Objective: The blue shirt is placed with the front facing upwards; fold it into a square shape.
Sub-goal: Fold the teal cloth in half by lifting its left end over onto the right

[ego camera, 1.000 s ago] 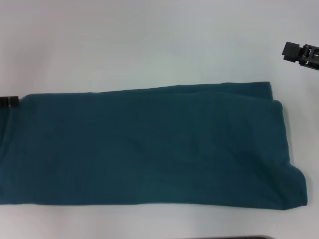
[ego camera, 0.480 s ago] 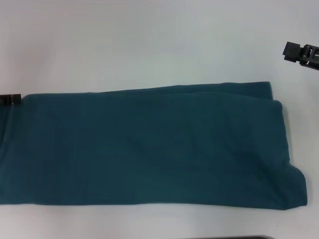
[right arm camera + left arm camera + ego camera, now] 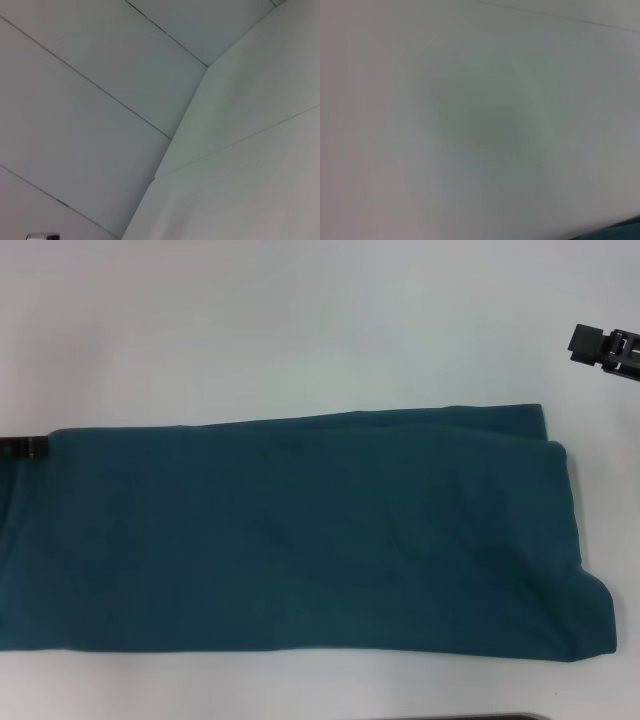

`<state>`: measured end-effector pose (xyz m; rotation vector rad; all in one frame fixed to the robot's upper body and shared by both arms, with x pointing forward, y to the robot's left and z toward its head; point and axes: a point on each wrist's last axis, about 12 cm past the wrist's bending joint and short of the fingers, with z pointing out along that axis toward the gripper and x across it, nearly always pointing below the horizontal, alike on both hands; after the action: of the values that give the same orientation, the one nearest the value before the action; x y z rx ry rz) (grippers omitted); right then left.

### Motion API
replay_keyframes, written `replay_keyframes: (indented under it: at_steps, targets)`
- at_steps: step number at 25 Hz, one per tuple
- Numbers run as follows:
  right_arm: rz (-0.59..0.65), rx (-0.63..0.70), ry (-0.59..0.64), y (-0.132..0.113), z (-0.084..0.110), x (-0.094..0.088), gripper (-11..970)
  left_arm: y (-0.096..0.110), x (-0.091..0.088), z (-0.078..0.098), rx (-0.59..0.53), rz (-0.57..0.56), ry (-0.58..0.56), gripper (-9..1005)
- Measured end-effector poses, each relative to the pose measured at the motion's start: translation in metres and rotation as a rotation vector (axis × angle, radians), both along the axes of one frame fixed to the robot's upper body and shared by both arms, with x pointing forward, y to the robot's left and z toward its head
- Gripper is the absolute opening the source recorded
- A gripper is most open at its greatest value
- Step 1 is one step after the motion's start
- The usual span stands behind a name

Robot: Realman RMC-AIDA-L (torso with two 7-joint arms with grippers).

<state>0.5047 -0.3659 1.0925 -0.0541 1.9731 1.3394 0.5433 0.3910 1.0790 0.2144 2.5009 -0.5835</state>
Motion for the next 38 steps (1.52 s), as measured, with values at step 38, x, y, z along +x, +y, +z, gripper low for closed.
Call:
replay_keyframes:
  at_steps: [38]
  targets:
    - [0.005, 0.001, 0.001, 0.001, 0.002, 0.003, 607, 0.004, -0.021, 0.009, -0.038, -0.116, 0.106, 847]
